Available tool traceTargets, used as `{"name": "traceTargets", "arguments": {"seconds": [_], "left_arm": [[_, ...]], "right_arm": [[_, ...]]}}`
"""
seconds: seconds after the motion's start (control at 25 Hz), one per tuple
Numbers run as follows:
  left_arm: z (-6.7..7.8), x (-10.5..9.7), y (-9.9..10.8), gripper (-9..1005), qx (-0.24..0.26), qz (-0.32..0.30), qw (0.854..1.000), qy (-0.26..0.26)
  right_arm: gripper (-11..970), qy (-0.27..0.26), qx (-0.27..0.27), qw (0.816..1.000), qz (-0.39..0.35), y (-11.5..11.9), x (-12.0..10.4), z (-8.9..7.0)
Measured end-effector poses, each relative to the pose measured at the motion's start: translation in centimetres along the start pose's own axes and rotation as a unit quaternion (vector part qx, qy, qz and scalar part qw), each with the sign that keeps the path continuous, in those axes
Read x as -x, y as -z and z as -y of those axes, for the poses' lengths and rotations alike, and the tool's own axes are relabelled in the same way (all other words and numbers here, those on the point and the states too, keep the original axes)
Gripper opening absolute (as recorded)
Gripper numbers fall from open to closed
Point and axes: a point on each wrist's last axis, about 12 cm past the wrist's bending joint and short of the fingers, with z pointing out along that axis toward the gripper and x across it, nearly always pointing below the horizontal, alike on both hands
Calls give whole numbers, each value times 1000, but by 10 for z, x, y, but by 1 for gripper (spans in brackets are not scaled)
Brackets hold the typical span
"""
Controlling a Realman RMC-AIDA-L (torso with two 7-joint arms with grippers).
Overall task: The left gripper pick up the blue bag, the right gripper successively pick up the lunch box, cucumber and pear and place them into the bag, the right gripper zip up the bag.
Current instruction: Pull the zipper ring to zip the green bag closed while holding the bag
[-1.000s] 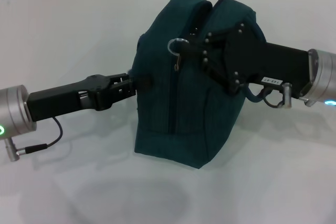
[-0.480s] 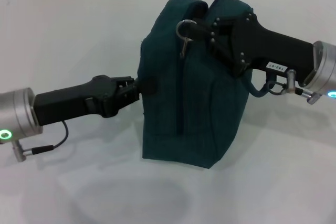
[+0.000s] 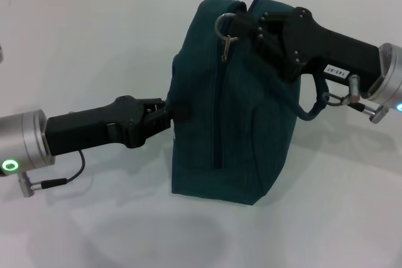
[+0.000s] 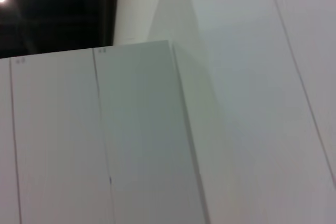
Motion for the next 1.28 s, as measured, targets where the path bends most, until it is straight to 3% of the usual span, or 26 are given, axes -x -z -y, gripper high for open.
{"name": "traceTargets", "arguments": {"seconds": [0.32,0.48,0.92,1.28], "left_arm": [[0,-3,2,55,3,-2,1000,3],[1,-5,3,55,3,-2,1000,6],[3,-11,5,56,0,-1,1000,3],[3,-15,13,70,10,7,1000,10]], "right_arm": [[8,-28,-36,999,3,5,-1,7],[8,-37,-81,996,6,11,-5,13],[8,-59,-100,993,15,13,-3,18],[8,-91,-164,982,10,24,-10,29]]}}
